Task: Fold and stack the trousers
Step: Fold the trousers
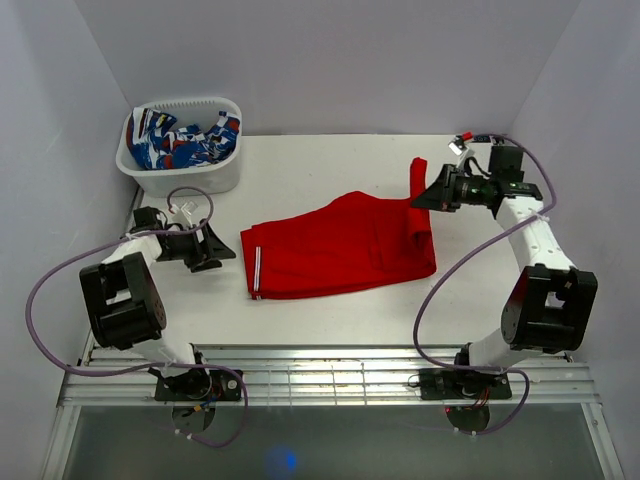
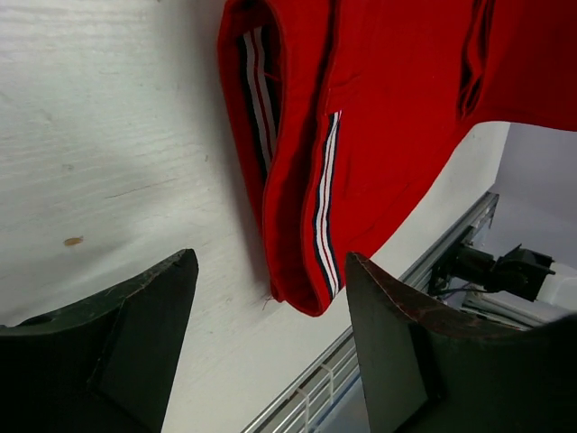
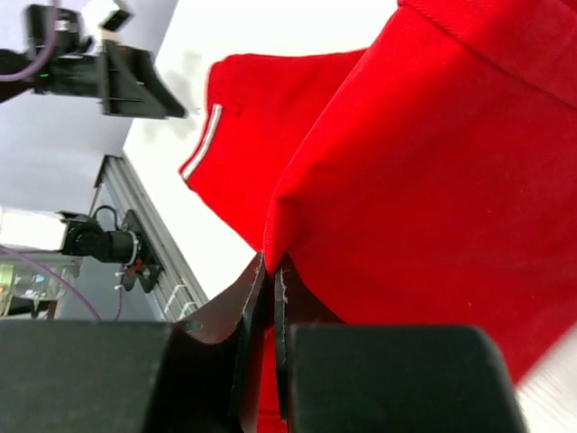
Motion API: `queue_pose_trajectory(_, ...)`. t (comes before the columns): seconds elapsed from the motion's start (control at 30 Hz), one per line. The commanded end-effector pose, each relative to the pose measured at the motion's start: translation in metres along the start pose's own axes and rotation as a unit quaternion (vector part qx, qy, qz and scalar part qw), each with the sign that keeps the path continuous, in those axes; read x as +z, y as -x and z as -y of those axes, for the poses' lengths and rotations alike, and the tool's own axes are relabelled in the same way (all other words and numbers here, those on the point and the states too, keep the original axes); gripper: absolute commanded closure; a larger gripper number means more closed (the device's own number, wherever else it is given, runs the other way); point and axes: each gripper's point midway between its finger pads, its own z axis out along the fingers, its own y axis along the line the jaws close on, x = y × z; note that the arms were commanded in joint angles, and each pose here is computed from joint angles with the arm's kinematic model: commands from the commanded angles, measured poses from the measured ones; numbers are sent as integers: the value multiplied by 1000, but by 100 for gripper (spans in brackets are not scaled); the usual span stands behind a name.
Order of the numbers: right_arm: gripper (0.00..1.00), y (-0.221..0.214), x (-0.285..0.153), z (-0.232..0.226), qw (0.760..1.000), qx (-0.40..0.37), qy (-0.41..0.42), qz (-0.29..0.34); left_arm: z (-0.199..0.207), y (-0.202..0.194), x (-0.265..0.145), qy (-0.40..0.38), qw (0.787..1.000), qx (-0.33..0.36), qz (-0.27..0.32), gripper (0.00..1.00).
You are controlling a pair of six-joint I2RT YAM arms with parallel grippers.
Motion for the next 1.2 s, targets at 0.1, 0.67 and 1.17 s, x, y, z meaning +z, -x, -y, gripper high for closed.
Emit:
queue_pose_trajectory(0.1, 92, 14, 58, -60, 998, -37, 58, 12, 16, -12, 29, -68, 997, -13, -25, 27)
queue_pose_trajectory(0.67, 92, -48, 203, -136, 991, -39, 99, -85, 10, -39, 77, -86, 992, -50, -82, 97)
queue_pose_trajectory(1.17, 92, -91, 280, -174, 984, -20, 118, -128, 5, -48, 81, -79, 992, -52, -88, 100)
